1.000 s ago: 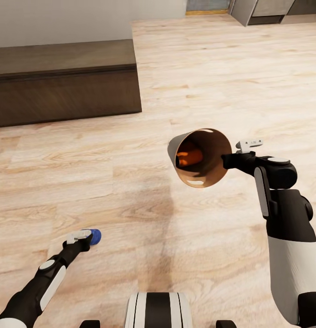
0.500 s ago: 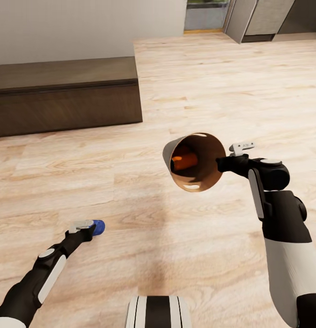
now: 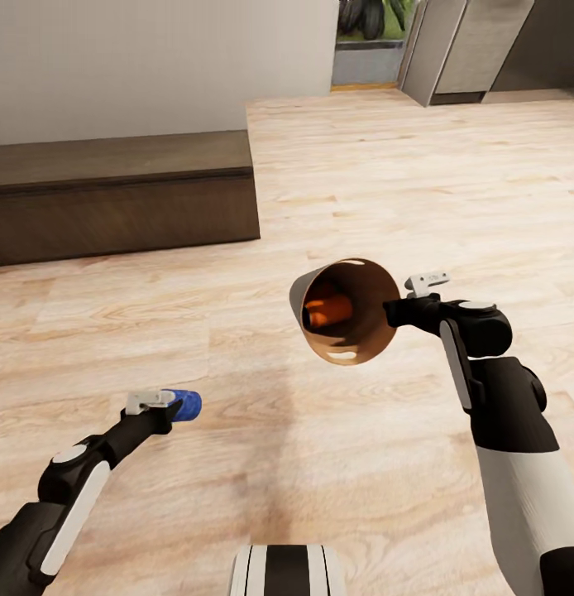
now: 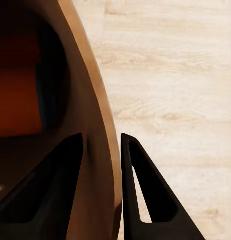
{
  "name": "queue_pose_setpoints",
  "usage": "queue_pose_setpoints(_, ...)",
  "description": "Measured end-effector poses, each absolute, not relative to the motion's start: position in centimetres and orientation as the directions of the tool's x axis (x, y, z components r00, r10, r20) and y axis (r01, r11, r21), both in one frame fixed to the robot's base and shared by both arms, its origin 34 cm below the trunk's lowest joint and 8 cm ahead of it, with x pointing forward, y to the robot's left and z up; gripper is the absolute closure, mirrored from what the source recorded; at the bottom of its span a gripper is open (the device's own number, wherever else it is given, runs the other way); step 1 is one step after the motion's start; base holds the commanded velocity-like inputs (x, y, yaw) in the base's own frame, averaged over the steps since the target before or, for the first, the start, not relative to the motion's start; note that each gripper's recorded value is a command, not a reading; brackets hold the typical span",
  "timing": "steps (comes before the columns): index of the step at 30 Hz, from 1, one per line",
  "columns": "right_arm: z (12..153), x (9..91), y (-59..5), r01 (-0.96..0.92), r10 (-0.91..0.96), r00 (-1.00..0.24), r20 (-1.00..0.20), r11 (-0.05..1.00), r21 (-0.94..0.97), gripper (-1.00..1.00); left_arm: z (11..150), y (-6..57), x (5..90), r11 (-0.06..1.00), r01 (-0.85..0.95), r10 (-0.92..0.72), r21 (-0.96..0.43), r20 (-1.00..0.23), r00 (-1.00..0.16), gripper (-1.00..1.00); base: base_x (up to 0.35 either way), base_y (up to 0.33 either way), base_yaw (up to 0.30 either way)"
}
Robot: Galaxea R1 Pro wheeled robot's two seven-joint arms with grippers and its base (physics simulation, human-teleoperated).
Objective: Put the three can of soda from the living room inside the tash can in the kitchen.
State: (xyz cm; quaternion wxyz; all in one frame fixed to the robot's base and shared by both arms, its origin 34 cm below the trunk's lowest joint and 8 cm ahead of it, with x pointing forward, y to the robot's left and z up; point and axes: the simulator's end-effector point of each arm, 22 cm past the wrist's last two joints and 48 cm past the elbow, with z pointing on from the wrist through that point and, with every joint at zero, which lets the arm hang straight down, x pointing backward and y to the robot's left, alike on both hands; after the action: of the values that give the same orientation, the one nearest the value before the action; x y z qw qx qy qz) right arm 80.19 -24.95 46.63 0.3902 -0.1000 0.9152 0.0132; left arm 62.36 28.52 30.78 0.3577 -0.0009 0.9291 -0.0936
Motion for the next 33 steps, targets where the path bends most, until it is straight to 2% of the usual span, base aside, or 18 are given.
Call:
queue_pose_setpoints(6, 44.2, 77.8, -22.9, -0.248, -0.224, -0.714, -0.663, 0.967, -0.059, 1.00, 32.7, 27.9, 61.5, 0.976, 0.082, -0.062, -0.202, -0.620, -0.782, 1.00, 0.000, 0.000, 0.000)
queue_pose_setpoints(8, 44.0, 77.5, -23.5, -0.241, -0.254, -0.715, -0.651, 0.964, -0.111, 1.00, 32.9, 28.1, 61.1, 0.974, 0.075, -0.069, -0.212, -0.597, -0.799, 1.00, 0.000, 0.000, 0.000)
queue_pose_setpoints(10, 44.6, 77.5, -24.0, -0.231, -0.278, -0.705, -0.653, 0.960, -0.158, 1.00, 33.0, 28.2, 60.6, 0.972, 0.069, -0.073, -0.224, -0.571, -0.817, 1.00, 0.000, 0.000, 0.000)
queue_pose_setpoints(17, 46.9, 77.0, -21.8, -0.255, -0.270, -0.676, -0.685, 0.959, -0.126, 1.00, 33.8, 27.3, 59.2, 0.958, 0.082, -0.073, -0.276, -0.508, -0.858, 1.00, 0.000, 0.000, 0.000)
queue_pose_setpoints(33, 50.8, 76.6, -20.7, -0.262, -0.277, -0.638, -0.719, 0.956, -0.135, 1.00, 39.4, 24.6, 60.8, 0.908, 0.153, -0.066, -0.389, -0.496, -0.866, 1.00, 0.000, 0.000, 0.000)
